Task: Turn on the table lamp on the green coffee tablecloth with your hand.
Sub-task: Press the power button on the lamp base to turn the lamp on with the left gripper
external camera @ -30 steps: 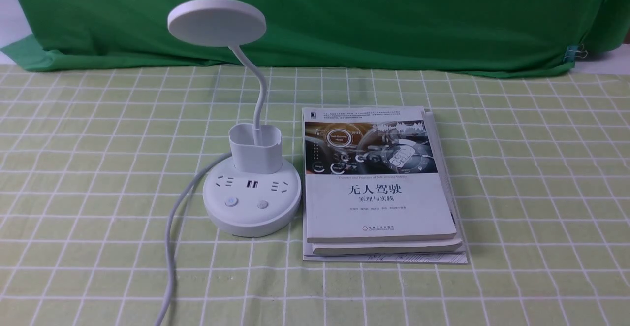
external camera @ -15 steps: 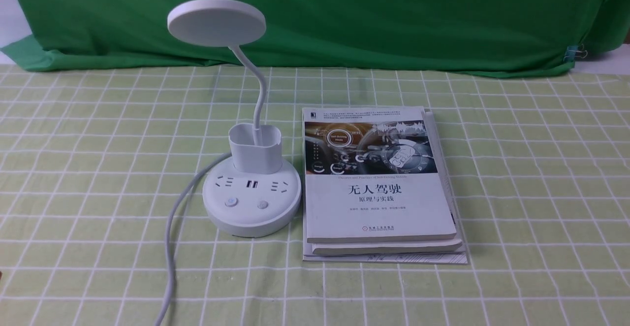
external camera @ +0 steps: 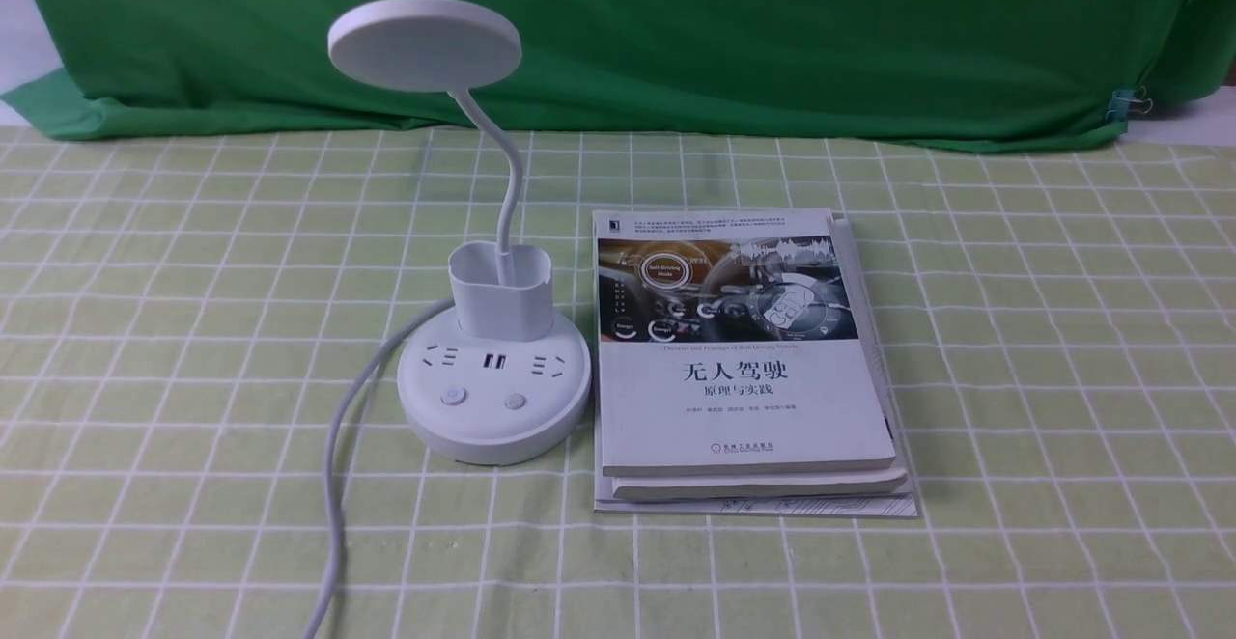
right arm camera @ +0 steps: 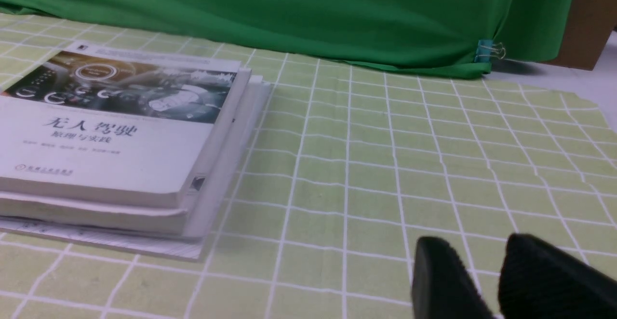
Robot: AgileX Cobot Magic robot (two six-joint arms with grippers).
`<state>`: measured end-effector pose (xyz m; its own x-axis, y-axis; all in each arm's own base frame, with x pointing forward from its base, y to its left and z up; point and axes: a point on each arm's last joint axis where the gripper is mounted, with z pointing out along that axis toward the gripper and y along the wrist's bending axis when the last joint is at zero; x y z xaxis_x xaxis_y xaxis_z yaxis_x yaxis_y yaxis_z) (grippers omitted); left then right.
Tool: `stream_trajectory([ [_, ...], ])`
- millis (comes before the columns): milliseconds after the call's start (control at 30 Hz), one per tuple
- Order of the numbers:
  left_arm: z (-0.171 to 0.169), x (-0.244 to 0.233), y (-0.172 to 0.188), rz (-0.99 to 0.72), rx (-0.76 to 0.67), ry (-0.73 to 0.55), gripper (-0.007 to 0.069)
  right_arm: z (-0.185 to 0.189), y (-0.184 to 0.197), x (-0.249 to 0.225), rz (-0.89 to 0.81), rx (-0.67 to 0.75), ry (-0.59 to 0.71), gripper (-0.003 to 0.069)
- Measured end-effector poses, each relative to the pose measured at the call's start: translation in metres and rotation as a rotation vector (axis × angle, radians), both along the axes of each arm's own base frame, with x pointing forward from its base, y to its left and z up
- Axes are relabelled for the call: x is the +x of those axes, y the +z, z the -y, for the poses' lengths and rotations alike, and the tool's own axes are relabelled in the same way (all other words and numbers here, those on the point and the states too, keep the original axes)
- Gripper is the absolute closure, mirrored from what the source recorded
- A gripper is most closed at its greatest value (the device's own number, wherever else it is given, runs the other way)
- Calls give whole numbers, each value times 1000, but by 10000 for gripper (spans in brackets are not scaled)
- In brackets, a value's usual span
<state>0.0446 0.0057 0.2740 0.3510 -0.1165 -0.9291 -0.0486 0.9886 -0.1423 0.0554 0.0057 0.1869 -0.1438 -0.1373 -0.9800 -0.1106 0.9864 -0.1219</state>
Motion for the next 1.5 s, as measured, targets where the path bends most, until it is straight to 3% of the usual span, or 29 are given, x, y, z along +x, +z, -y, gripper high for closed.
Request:
stream_trajectory([
  [100,2,0,44,-46,-32,-38,606,0,0,0,0,0,0,414],
  [233,7,27,73,-343,-76,-105,605,0,0,0,0,0,0,414],
  [400,4,70,64,-609,-2,-103,600,0,0,0,0,0,0,414],
  [567,8,106,42,-774,-204,-172,591,0,0,0,0,0,0,414],
  [667,11,123,24,-911,-246,-203,587,0,0,0,0,0,0,414],
  [733,15,147,-1,-1105,-259,-267,585,0,0,0,0,0,0,414],
  [867,28,169,-27,-1264,-216,-388,585,0,0,0,0,0,0,414],
  [900,45,179,-40,-1329,-177,-459,585,0,0,0,0,0,0,414],
  [1033,82,194,-58,-1403,-51,-537,585,0,0,0,0,0,0,414],
  [1300,146,244,-48,-1389,265,-500,585,0,0,0,0,0,0,414],
  [1500,165,277,-56,-1422,331,-488,584,0,0,0,0,0,0,414],
])
